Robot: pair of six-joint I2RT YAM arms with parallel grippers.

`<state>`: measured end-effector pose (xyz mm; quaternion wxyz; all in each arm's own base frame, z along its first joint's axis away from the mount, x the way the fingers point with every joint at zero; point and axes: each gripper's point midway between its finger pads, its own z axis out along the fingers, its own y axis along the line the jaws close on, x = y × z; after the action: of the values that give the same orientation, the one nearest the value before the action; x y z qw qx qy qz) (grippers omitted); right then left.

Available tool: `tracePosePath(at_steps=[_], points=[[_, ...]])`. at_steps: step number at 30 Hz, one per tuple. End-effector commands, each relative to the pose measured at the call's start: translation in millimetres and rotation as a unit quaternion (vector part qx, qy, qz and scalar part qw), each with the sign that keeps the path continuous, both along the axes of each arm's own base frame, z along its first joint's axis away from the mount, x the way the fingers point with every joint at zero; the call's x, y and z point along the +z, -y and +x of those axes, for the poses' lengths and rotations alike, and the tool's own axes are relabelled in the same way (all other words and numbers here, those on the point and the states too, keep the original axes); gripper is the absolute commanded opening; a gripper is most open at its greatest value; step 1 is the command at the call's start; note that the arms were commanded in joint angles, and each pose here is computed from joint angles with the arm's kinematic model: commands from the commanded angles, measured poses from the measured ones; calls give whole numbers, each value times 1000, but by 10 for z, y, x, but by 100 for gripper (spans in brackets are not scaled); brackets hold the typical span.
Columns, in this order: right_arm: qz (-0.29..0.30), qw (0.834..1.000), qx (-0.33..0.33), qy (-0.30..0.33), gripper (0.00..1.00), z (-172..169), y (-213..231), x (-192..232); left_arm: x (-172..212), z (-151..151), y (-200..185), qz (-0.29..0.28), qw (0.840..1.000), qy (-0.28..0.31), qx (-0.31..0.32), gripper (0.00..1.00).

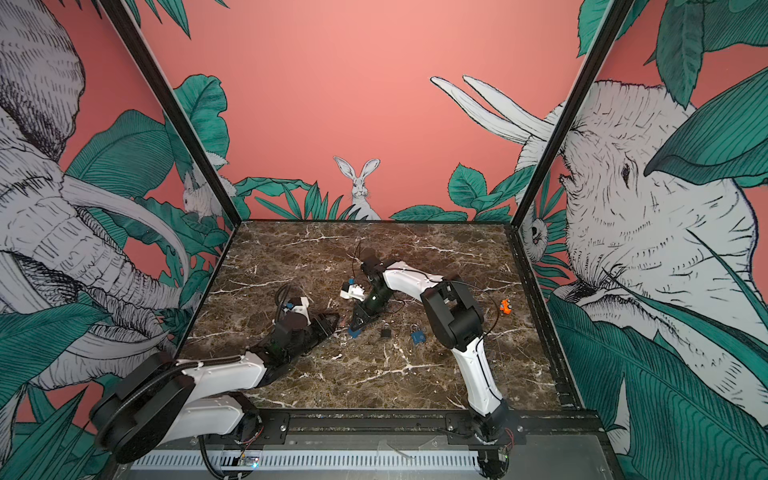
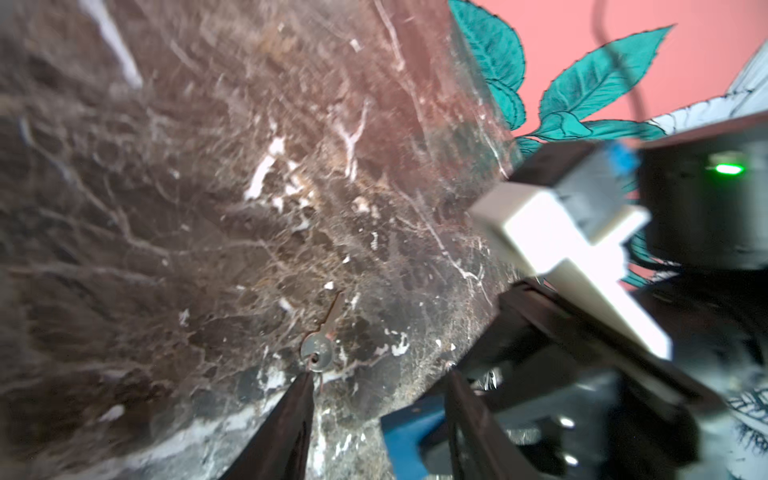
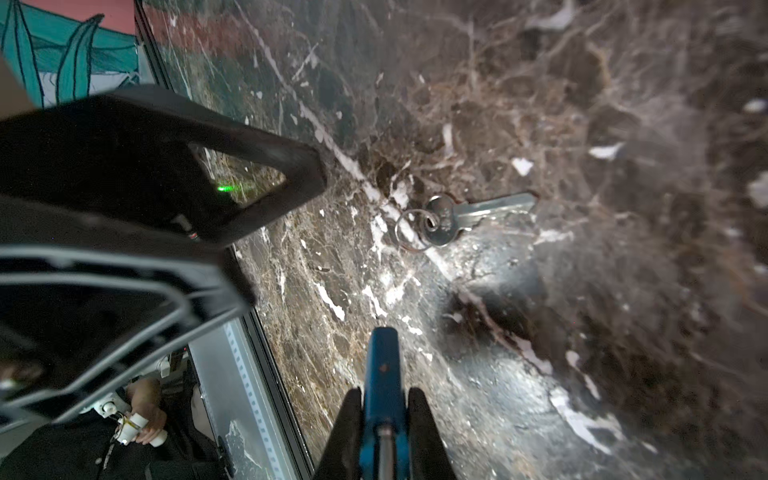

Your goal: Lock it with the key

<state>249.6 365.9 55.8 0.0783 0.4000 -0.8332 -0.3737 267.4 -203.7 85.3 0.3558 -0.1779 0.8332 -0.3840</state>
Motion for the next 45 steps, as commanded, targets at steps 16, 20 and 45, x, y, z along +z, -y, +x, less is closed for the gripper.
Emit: tracePosePath(at_steps=[16, 20, 45], points=[[-102, 993, 60, 27, 0, 77, 63, -362, 71, -91, -190, 81, 996, 31, -13, 54], [-117, 990, 68, 41, 19, 172, 68, -423, 71, -93, -156, 85, 996, 33, -25, 54], [-103, 915, -153, 358, 48, 1217, 420, 738, 317, 105, -144, 206, 973, 84, -59, 56]])
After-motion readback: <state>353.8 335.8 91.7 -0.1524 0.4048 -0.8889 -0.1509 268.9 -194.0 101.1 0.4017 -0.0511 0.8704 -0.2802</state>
